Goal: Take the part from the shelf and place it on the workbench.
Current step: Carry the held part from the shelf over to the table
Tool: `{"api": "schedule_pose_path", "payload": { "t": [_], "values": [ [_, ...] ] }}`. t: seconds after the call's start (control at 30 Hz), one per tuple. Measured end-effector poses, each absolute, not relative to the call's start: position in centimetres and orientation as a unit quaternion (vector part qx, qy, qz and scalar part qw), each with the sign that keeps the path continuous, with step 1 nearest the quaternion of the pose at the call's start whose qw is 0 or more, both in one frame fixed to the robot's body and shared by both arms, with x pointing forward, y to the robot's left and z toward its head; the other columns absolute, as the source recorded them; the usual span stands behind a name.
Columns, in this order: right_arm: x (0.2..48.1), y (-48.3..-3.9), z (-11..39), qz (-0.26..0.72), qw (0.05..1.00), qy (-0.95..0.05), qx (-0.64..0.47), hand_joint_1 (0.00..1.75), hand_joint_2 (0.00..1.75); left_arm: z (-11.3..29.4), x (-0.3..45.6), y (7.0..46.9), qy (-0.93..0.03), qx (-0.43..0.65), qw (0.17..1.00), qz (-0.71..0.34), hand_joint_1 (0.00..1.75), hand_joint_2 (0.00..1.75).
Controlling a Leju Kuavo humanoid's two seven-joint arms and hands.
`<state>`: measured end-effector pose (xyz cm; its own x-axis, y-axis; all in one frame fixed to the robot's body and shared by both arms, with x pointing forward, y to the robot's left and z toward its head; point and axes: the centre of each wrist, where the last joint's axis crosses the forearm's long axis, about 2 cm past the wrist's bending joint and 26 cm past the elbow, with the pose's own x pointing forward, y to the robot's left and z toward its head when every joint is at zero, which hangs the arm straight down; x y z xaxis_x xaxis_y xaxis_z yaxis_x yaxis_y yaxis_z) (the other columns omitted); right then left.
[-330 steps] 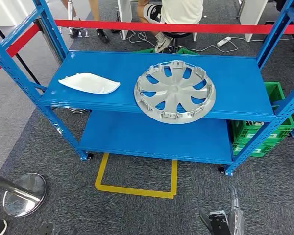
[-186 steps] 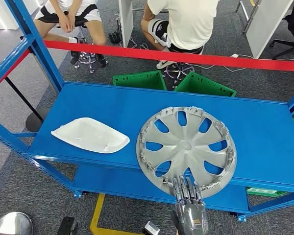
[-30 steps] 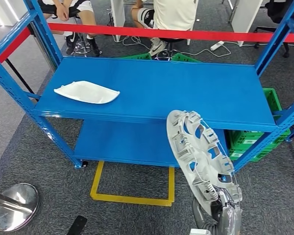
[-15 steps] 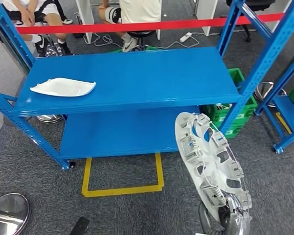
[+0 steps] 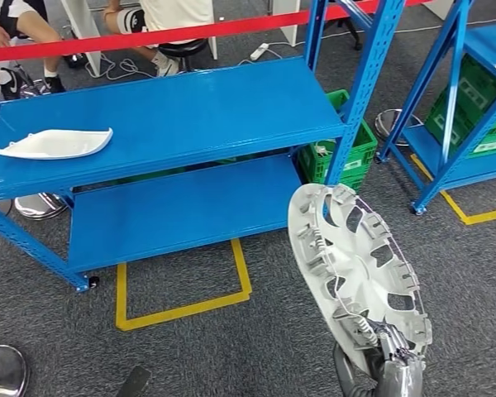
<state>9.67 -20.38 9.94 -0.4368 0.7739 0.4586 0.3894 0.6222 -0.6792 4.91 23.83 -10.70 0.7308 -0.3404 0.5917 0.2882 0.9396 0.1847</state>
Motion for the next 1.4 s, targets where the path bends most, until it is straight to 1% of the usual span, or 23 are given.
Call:
{"api": "schedule_pose_path", "payload": {
  "t": [0.17, 0.3, 0.67, 1.03, 1.4],
  "values": [
    [9.9, -20.6, 10.4, 0.300, 0.332, -0.811, -0.376, 1.75, 1.75, -10.8, 4.3, 24.4, -0.321, 0.035, 0.929, -0.180, 0.00, 1.75],
    [10.0, -21.0, 10.9, 0.322, 0.301, -0.806, -0.394, 1.75, 1.75, -10.9, 3.8, 24.9, -0.319, 0.035, 0.927, -0.194, 0.00, 1.75],
    [9.6, -21.9, 13.0, 0.313, 0.286, -0.790, -0.443, 1.75, 1.75, -11.0, 2.9, 25.1, -0.319, 0.025, 0.921, -0.223, 0.00, 1.75],
    [7.7, -22.8, 14.9, 0.289, 0.299, -0.775, -0.475, 1.75, 1.75, -11.1, 1.9, 25.0, -0.319, 0.005, 0.910, -0.266, 0.00, 1.75],
    [7.5, -23.2, 15.9, 0.286, 0.297, -0.763, -0.497, 1.75, 1.75, -11.3, 0.6, 26.5, -0.319, 0.002, 0.904, -0.284, 0.00, 1.75]
  ]
}}
